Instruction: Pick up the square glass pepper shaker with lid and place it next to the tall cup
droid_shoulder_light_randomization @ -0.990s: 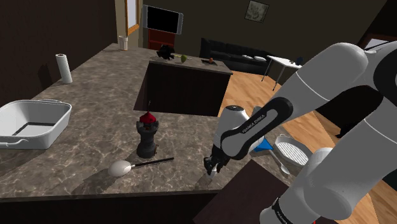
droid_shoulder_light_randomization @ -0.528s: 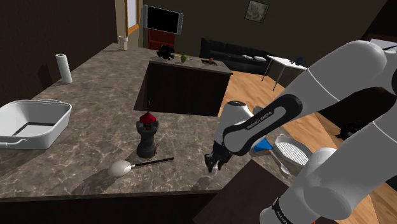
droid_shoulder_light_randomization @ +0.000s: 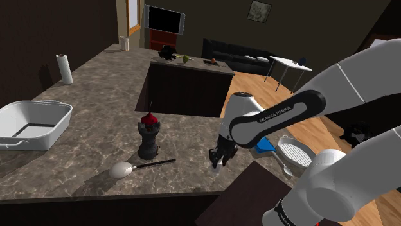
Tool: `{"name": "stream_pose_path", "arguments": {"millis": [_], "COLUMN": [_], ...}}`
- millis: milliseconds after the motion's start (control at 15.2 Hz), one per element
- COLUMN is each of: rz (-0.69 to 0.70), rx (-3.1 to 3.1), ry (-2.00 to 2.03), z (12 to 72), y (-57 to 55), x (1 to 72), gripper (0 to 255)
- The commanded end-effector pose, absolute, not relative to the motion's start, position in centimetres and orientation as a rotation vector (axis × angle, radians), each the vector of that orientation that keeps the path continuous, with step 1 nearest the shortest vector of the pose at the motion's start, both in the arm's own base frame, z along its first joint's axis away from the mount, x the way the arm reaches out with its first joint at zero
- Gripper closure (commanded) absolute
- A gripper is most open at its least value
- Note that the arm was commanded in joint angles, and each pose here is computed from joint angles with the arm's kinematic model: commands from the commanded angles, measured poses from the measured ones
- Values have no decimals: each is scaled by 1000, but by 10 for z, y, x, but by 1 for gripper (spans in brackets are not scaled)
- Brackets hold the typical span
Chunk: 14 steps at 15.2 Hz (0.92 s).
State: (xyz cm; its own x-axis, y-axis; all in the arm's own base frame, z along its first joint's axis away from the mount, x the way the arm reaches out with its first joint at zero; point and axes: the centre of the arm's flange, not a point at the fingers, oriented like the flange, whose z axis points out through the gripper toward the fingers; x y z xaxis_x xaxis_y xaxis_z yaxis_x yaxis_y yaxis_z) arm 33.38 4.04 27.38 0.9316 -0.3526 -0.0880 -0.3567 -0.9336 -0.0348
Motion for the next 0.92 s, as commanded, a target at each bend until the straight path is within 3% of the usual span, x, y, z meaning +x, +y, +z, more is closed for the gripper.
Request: {"name": "stream_pose_path", "arguments": {"millis": [0,858], "rz": [126,126], "rx": [-3038,-3038], "ry": [558,558], "z": [285,354], "y": [40,40], "x": [335,335], "gripper": [255,255]}}
